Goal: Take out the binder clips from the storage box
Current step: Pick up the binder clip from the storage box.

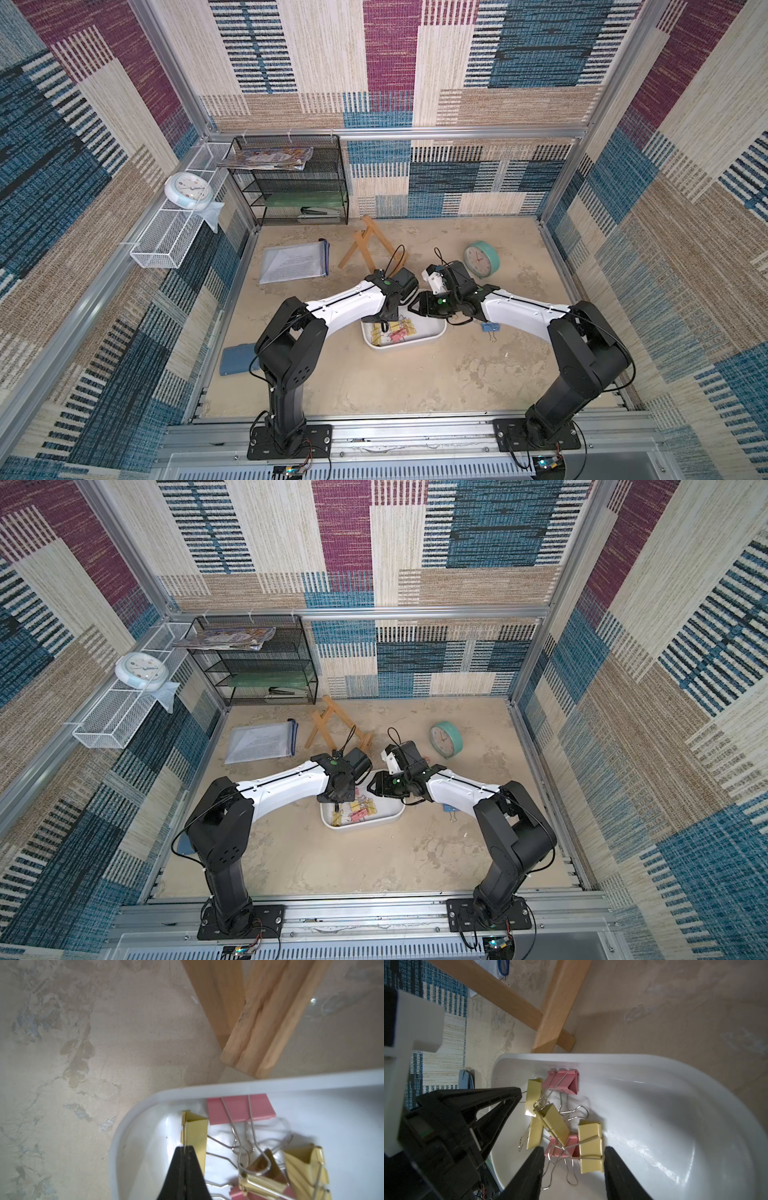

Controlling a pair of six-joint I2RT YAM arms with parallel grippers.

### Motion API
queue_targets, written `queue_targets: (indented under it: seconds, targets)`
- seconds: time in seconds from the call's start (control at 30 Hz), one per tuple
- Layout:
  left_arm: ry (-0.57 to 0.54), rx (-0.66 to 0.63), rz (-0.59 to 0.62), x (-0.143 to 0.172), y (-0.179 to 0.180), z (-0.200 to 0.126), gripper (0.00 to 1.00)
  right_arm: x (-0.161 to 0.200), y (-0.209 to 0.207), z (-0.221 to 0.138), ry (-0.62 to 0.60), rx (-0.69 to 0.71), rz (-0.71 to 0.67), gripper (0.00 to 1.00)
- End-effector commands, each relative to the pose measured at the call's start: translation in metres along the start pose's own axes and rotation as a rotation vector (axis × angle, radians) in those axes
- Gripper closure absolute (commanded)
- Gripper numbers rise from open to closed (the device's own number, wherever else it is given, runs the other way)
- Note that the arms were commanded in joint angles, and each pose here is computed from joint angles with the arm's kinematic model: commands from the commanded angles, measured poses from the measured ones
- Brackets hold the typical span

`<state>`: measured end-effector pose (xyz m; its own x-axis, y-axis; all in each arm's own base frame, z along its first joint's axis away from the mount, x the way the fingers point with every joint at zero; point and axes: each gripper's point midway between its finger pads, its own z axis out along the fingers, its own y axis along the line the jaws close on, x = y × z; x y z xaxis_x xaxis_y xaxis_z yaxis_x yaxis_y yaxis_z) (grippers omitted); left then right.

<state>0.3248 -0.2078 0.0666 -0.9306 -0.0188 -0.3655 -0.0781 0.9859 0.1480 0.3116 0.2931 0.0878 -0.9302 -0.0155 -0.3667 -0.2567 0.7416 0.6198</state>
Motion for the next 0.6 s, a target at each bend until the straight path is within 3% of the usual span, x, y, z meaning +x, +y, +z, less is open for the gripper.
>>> queue_targets:
  seconds: [0.0,0.3,0.57]
  targets:
    - [-0.038,-0.078,0.055,-0.006,0.013,-0.007,1.00,-0.006,0.007,-0.002,-0.015,-0.018,-0.006,0.49]
    - [-0.154,-0.260,0.193,-0.022,0.022,-0.032,1.00,-0.003,0.009,0.003,0.010,-0.045,-0.002,0.48]
    - [-0.203,-0.261,0.178,-0.026,0.029,-0.054,1.00,-0.003,0.016,0.010,0.039,-0.086,-0.024,0.52]
